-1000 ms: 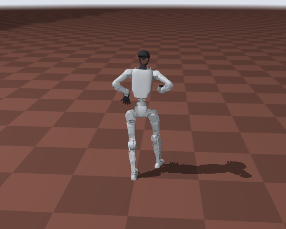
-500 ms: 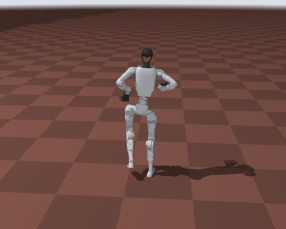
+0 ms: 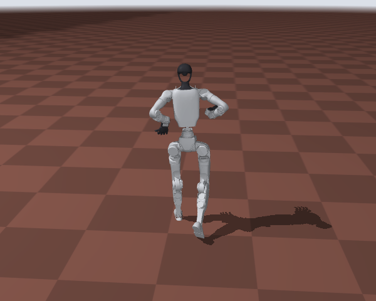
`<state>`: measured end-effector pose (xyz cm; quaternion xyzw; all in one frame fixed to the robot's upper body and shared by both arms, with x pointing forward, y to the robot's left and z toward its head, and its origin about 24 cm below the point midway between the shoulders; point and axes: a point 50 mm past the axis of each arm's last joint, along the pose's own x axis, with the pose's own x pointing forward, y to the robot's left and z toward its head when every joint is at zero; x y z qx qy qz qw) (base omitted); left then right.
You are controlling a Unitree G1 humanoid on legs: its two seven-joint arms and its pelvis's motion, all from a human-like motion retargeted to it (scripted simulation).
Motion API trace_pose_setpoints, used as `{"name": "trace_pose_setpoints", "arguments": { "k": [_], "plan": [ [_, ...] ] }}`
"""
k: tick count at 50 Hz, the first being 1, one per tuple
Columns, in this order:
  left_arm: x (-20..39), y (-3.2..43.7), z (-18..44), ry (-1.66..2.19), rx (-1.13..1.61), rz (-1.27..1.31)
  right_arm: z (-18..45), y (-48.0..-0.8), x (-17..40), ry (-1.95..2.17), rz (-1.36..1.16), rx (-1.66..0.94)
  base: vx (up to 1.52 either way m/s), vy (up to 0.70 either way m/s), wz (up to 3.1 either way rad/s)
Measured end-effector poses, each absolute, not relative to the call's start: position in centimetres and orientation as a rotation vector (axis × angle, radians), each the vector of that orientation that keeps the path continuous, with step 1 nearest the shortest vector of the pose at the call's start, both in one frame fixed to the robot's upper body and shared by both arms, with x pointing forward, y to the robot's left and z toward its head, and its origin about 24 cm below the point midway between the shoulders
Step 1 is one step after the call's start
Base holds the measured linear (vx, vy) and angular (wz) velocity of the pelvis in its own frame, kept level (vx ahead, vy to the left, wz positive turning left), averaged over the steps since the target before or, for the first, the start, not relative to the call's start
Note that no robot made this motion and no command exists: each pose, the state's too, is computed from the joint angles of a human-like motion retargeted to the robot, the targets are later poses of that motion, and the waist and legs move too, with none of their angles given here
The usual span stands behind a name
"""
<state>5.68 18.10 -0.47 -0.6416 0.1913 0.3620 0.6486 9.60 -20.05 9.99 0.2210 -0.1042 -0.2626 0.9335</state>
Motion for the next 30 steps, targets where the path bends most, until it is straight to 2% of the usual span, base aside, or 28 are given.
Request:
{"name": "trace_pose_setpoints", "arguments": {
  "k": [13, 30],
  "plan": [
    [5.7, 16.9, -1.1, 0.591, -1.418, 0.786, 11.0, -21.1, 9.8, -0.229, -0.571, 0.425, 0.57, 0.09, 0.48],
    [6.2, 16.8, -1.3, 0.595, -1.412, 0.82, 11.3, -20.3, 10.6, -0.245, -0.541, 0.392, 0.68, -0.12, 0.26]
  ]
}}
